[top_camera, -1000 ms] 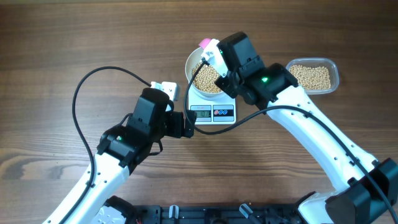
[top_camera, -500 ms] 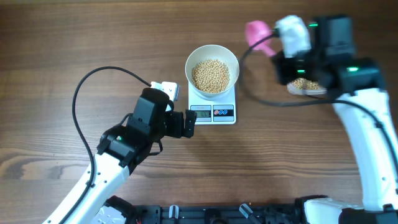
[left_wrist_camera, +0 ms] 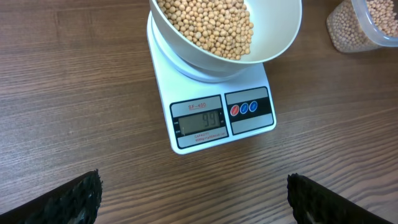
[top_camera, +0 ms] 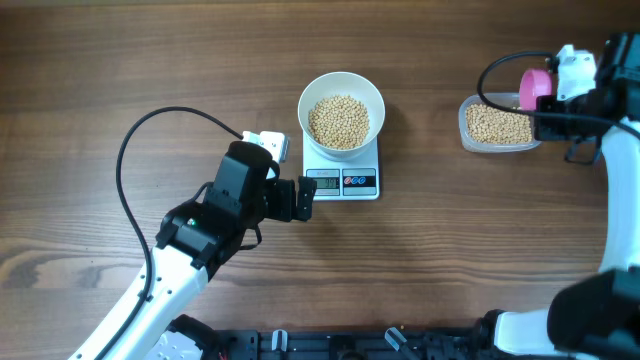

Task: Scoop item into bowl and weigh 150g on scale

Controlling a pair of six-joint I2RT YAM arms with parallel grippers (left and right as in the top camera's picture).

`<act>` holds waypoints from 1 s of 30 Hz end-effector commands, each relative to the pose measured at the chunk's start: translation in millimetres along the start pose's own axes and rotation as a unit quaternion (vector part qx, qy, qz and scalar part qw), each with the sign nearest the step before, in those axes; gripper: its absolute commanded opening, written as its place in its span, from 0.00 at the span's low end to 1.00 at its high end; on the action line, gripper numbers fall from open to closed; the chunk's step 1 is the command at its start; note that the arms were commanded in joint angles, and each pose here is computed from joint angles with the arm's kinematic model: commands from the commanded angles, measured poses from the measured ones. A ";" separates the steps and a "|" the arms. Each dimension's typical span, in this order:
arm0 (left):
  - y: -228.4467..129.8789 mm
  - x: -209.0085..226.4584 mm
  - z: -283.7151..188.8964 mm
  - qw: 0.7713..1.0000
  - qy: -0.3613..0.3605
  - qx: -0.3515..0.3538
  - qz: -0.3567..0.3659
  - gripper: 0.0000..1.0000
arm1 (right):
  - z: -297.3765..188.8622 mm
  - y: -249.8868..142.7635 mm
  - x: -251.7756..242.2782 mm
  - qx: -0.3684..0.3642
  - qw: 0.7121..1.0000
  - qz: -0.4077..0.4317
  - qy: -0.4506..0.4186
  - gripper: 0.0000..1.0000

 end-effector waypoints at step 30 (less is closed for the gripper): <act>2.4 2.3 0.1 1.000 0.005 -0.004 0.007 1.00 | 70.1 -18.9 28.3 0.110 0.992 0.002 0.057 0.04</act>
Point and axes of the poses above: each gripper's point midway between its finger pads, its own z axis out along the fingers, its own x axis along the line the jaws close on, y = z × x, the point moved 2 cm from there along -z, back along the fingers
